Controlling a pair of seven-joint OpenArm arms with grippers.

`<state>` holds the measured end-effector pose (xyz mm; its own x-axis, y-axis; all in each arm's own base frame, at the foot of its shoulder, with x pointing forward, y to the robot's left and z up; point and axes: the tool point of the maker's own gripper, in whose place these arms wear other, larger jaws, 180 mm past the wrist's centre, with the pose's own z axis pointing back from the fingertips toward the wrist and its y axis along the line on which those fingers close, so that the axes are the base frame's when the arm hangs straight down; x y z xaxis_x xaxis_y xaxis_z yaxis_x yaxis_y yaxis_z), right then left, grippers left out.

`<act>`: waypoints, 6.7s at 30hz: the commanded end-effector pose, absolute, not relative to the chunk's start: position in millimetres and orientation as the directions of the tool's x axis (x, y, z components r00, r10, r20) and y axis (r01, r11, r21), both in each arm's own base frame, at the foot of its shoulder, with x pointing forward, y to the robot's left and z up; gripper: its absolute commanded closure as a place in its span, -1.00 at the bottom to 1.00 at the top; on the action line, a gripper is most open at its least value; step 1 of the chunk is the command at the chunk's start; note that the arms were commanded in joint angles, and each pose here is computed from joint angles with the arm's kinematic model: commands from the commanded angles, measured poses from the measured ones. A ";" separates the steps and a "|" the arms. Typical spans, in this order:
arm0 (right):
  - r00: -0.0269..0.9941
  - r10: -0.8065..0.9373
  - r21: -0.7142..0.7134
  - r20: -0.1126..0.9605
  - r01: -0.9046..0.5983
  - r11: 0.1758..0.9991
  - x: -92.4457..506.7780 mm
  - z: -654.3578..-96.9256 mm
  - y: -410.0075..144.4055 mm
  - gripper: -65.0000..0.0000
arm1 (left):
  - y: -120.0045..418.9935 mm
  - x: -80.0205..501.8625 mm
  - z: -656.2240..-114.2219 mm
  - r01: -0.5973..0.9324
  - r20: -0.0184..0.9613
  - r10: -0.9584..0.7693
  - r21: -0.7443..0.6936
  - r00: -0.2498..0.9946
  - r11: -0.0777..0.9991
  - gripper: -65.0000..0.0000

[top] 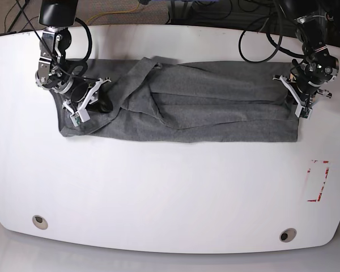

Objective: Layout the t-shirt on the table in an organized manner, then fold the t-shirt properly

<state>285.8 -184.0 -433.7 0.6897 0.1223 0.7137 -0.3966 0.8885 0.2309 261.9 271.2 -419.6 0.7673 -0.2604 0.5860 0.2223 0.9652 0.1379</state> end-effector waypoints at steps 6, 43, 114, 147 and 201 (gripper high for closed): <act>0.735 0.199 0.148 0.648 -0.378 0.914 284.1 -443.0 -210.2 0.73 | 281.7 260.2 -416.5 0.232 0.486 -0.290 0.177 0.825 0.956 0.87; 0.725 0.185 0.166 0.664 -0.383 0.909 292.0 -440.2 -197.7 0.74 | 324.6 273.6 -391.2 -0.100 0.566 0.220 -0.235 0.795 0.967 -0.47; 0.725 0.162 0.197 0.669 -0.383 0.903 291.8 -442.6 -182.9 0.74 | 99.8 310.7 -313.3 0.583 0.710 -0.447 0.062 0.544 0.810 0.87; 0.725 0.145 0.219 0.674 -0.383 0.898 292.3 -444.0 -171.3 0.74 | 7.6 314.8 -317.8 0.721 0.733 -0.472 -0.036 0.490 0.692 0.86; 0.723 0.145 0.218 0.675 -0.383 0.898 293.0 -443.3 -171.8 0.74 | 50.8 313.8 -333.1 0.626 0.697 -0.414 -0.064 0.585 0.777 0.36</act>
<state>303.0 -163.8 -431.9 0.6817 0.0799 0.7273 -0.3763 0.8907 0.2549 305.9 60.5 -346.1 0.6240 -0.4422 0.6442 0.6125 0.7887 -0.0519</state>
